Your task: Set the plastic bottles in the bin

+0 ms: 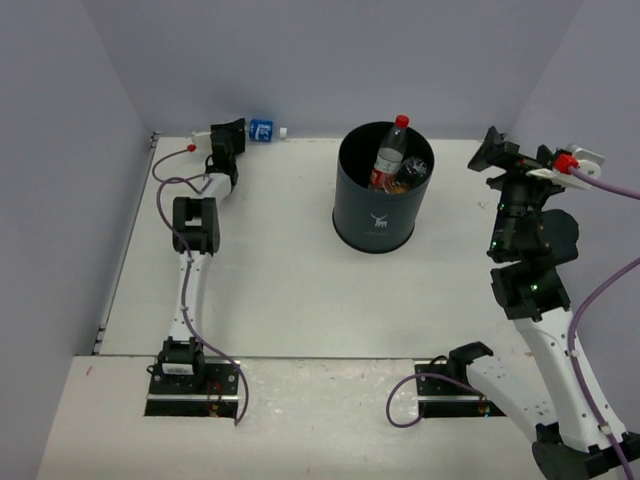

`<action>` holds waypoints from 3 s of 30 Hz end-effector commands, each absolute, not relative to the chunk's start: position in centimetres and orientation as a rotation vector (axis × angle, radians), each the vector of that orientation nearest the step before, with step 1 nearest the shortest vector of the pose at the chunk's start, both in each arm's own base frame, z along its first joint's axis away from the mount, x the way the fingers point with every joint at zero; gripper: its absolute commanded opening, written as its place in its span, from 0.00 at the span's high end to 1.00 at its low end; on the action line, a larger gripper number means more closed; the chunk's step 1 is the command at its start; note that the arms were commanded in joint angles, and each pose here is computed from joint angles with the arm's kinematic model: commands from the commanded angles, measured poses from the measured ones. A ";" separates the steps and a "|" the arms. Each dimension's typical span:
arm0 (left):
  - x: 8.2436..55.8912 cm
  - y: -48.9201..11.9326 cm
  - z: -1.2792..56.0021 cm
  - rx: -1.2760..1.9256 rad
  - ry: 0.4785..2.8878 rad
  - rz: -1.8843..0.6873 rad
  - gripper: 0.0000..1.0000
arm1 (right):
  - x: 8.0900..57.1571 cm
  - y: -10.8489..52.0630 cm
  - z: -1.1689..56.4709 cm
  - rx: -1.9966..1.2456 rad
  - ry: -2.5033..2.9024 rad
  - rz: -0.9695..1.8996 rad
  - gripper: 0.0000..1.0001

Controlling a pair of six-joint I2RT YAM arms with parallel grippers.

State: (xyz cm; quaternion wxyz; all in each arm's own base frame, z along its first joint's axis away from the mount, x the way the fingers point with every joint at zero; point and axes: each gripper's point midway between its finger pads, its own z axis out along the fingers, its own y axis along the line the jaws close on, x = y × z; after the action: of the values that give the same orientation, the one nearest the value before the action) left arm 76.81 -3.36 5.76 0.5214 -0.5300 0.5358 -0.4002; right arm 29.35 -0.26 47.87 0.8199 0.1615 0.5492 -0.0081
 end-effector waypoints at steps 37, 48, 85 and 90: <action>26.5 -24.3 37.9 0.621 1.324 -1.120 1.00 | 20.9 27.2 33.6 -0.833 1.612 1.057 0.01; 21.3 -22.5 35.6 0.553 1.342 -1.187 1.00 | 17.6 31.3 31.7 -1.000 1.559 1.153 0.01; 26.0 -22.1 34.0 0.232 1.577 -1.039 0.00 | 27.9 28.6 34.2 -0.470 1.653 0.807 0.77; 29.3 -17.5 29.6 -0.077 1.779 -0.747 0.00 | 31.6 23.4 39.2 -0.311 1.549 0.672 0.75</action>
State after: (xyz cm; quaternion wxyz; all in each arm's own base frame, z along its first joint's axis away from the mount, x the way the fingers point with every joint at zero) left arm 25.84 -22.64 33.29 0.5618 0.0967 0.6789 -0.4628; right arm 28.08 28.68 31.32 0.5512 -0.2258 0.7231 0.3497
